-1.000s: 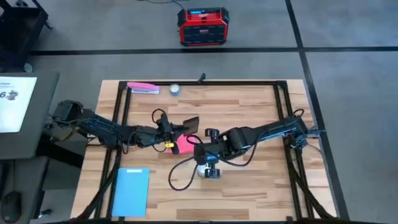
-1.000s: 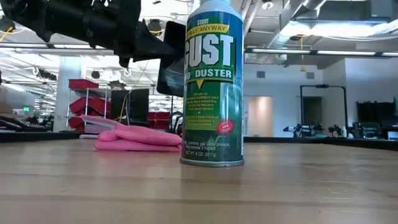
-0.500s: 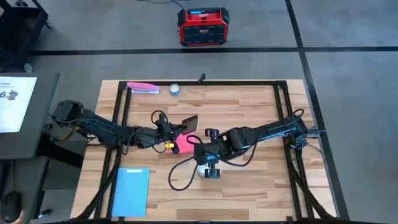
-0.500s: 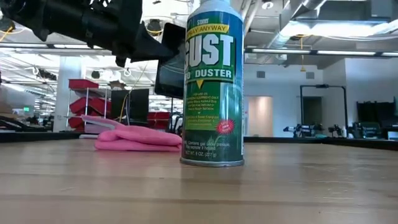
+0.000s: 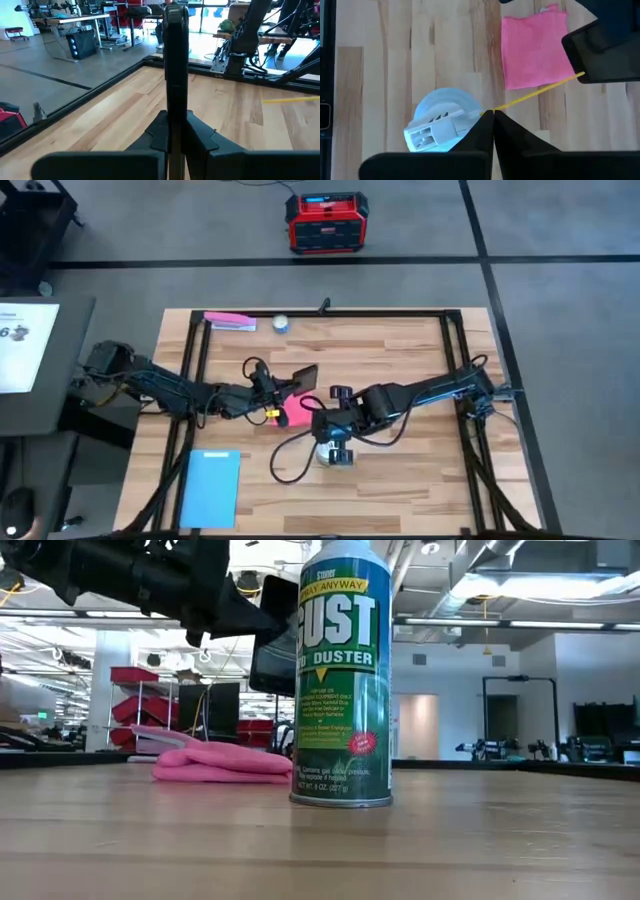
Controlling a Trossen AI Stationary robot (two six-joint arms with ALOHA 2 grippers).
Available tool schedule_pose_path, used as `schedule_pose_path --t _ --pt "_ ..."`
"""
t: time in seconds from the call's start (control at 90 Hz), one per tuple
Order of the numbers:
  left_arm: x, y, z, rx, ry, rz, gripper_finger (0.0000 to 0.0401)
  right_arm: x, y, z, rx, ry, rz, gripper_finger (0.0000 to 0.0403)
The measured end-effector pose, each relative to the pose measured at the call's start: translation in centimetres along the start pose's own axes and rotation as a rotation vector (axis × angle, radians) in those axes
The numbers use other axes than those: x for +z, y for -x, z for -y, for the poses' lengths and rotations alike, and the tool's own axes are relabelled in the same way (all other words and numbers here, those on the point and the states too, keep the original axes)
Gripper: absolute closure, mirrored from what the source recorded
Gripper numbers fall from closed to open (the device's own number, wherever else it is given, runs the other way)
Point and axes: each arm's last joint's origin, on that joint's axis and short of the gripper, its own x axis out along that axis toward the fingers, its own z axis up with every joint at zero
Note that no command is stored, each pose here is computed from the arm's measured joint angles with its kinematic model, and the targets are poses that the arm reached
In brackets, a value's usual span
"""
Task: Apply microfiber cloth
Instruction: Spray the front of the black cellphone using the spray bottle
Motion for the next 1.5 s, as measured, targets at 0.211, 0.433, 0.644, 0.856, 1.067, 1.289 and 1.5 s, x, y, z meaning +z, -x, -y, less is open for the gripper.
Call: schedule_pose_path --t 0.211,0.433,0.644,0.856,1.067,1.289,1.5 --pt "0.0 0.0 0.0 0.000 0.000 0.000 0.0391 0.0 0.0 0.0 0.000 0.000 0.000 0.0403" --pt "0.0 0.0 0.0 0.014 -0.009 0.000 0.0391 0.0 0.0 0.0 -0.007 -0.001 0.001 0.0403" --pt "0.2 0.2 -0.2 0.020 -0.010 0.000 0.0391 0.0 0.0 0.1 -0.031 -0.001 0.008 0.0403" --pt "0.7 0.8 -0.3 0.016 -0.013 -0.002 0.0391 0.3 0.7 -0.3 -0.023 -0.002 0.040 0.0403" --pt "0.6 1.1 -0.1 0.046 -0.020 -0.001 0.0391 0.3 1.1 -0.4 -0.020 0.002 0.042 0.0403" --pt "0.6 1.1 0.0 0.047 -0.017 -0.001 0.0391 0.2 1.1 -0.5 -0.017 -0.006 0.036 0.0403" --pt "0.6 1.1 0.0 0.047 -0.009 0.000 0.0391 0.1 1.0 -0.5 -0.011 -0.009 0.027 0.0403"
